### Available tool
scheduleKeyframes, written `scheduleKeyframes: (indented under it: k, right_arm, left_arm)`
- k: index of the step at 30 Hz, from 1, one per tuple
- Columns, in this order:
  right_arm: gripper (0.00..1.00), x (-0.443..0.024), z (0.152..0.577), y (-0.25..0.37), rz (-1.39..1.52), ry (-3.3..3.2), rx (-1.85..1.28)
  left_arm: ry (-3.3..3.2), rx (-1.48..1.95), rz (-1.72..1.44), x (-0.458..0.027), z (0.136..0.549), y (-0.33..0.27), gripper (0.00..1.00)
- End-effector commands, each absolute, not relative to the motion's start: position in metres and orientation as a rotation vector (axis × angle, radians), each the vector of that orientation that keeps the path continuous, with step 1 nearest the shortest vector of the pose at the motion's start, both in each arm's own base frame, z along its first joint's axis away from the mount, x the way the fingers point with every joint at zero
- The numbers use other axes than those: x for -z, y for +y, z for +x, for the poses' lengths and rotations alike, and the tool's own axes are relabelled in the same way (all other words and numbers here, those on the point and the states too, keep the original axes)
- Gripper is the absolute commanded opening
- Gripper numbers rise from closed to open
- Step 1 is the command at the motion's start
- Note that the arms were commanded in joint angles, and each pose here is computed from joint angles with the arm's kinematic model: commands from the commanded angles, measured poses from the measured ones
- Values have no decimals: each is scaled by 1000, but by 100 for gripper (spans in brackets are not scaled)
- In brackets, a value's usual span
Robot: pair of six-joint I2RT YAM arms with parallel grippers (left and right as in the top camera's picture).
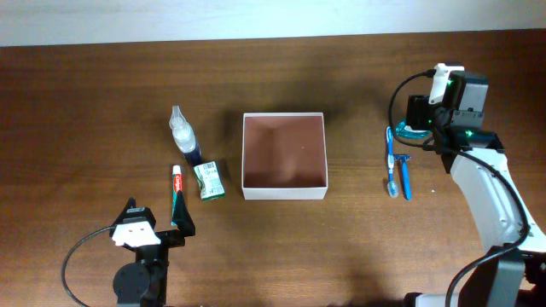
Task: Pack container
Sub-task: 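Reach the right gripper to the teal mouthwash bottle and grasp its neck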
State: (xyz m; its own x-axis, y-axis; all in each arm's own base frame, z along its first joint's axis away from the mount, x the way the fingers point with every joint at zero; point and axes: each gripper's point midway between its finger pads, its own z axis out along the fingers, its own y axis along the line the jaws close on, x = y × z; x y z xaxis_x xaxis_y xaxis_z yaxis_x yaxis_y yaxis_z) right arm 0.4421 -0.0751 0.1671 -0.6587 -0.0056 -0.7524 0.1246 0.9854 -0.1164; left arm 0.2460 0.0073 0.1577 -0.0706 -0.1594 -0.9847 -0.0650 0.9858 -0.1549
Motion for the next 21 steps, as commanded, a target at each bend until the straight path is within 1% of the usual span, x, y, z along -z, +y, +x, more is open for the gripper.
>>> scheduleKeyframes:
  k: [1,6,9,12,21]
  right_arm:
    - [72,-169,448,-80,96,2270,201]
    - [68,-168,450,-89,124,2262,215]
    - [63,-167,447,-100,181,2261,212]
    - [63,-166,443,-110,233,2264,207]
    - [64,-166,445,-106,218,2263,174]
  left_arm:
    - [1644,82,-172,-156,246,7,100]
    - [1644,82,-172,-156,246,7,99]
    - [1644,82,-172,-156,246,7,100]
    - [1644,82,-172,-156,246,7,99]
    - [1644,82,-172,-156,246,7,99]
